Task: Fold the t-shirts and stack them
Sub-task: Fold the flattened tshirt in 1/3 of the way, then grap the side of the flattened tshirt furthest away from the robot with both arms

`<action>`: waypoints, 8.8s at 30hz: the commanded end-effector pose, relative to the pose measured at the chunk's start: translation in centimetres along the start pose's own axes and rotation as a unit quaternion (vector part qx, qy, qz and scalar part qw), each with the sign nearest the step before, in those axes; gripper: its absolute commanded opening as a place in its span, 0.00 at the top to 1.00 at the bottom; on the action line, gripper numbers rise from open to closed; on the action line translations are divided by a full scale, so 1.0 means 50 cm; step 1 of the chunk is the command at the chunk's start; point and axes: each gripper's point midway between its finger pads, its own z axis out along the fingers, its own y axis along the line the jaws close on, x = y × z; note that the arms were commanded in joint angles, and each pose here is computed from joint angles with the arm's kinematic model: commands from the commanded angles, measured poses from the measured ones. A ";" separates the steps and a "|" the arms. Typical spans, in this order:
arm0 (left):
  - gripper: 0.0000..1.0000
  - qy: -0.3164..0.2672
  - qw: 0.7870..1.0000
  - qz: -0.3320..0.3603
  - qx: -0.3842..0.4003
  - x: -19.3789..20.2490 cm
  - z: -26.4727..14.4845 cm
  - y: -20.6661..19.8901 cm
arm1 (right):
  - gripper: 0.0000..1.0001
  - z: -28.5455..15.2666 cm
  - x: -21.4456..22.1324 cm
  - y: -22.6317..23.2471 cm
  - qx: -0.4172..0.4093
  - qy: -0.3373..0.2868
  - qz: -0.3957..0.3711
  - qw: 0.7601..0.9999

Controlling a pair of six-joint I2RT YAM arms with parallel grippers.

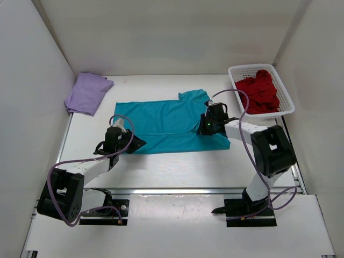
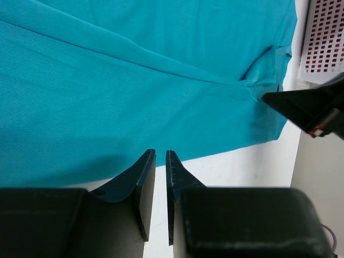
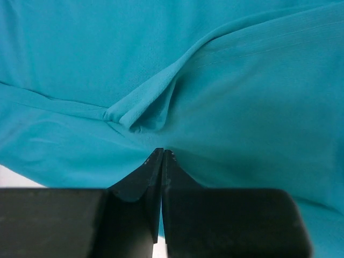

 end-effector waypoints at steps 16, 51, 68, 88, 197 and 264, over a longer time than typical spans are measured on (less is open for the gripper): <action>0.75 -0.038 0.999 -0.010 -0.014 -0.037 -0.015 0.031 | 1.00 0.116 -0.178 0.072 -0.048 -0.078 -0.013 0.996; 0.72 -0.015 1.000 0.020 -0.015 -0.029 -0.064 -0.009 | 0.77 -0.146 -0.061 0.056 -0.066 -0.089 0.002 0.994; 0.73 0.053 0.998 0.021 -0.008 0.021 0.002 -0.011 | 0.57 0.161 -0.350 -0.161 0.051 -0.075 0.017 0.996; 0.74 0.048 0.998 0.009 -0.027 -0.022 0.012 -0.007 | 0.96 0.078 -0.442 -0.013 -0.037 -0.141 -0.038 0.989; 0.75 0.011 1.000 -0.004 -0.028 -0.095 0.051 -0.006 | 0.72 0.026 -0.087 -0.016 -0.105 -0.102 0.249 0.957; 0.64 -0.133 0.965 -0.063 -0.219 -0.487 0.119 0.177 | 1.00 0.048 -0.449 -0.092 0.130 -0.217 -0.109 0.961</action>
